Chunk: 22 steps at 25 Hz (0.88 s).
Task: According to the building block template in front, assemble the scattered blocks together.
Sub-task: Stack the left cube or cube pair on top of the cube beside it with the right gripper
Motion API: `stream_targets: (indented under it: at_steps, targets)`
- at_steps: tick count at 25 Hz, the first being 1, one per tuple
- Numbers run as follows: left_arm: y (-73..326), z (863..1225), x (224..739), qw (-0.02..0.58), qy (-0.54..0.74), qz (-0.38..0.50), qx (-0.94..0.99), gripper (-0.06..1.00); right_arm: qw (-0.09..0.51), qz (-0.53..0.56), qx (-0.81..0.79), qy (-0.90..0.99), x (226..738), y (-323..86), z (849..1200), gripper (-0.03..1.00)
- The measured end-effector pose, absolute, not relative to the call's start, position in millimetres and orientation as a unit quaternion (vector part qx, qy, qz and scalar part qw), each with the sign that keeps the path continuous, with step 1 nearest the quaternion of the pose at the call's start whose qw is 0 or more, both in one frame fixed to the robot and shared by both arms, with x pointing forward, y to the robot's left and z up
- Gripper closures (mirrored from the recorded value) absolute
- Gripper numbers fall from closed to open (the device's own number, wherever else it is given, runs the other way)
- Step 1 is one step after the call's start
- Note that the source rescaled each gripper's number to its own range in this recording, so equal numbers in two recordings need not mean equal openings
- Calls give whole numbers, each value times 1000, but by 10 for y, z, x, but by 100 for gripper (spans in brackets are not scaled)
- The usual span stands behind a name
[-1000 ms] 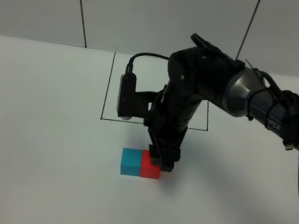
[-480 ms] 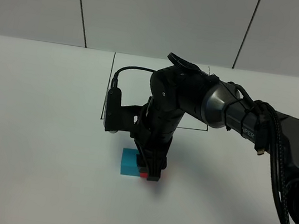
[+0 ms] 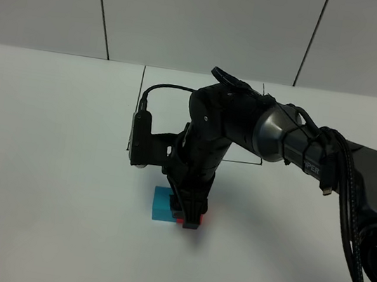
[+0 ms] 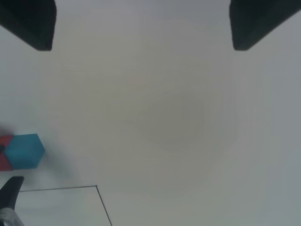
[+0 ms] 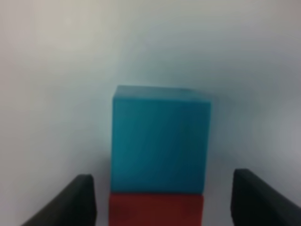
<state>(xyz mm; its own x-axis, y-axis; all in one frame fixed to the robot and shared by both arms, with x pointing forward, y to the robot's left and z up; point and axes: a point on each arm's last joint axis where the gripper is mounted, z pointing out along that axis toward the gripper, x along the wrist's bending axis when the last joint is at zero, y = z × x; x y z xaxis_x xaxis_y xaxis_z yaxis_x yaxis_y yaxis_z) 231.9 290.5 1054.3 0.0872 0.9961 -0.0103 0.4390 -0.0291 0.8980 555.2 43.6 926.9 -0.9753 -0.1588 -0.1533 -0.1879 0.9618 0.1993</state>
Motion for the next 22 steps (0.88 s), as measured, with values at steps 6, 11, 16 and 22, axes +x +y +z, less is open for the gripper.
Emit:
stream_targets:
  at_steps: [6, 11, 16, 22]
  targets:
    - [2905, 10543, 2319, 393, 575, 354, 624, -6, 53, 94, -89, 990, 5558, 445, 9074, 60]
    - [2905, 10543, 2319, 393, 575, 354, 624, -6, 40, 83, -89, 992, 5559, 446, 8909, 61]
    - [2905, 10543, 2319, 393, 575, 354, 624, -6, 38, 86, -87, 992, 5557, 452, 8906, 60]
    - [2905, 10543, 2319, 393, 575, 354, 624, -6, 37, 91, -84, 992, 5555, 460, 8906, 67]
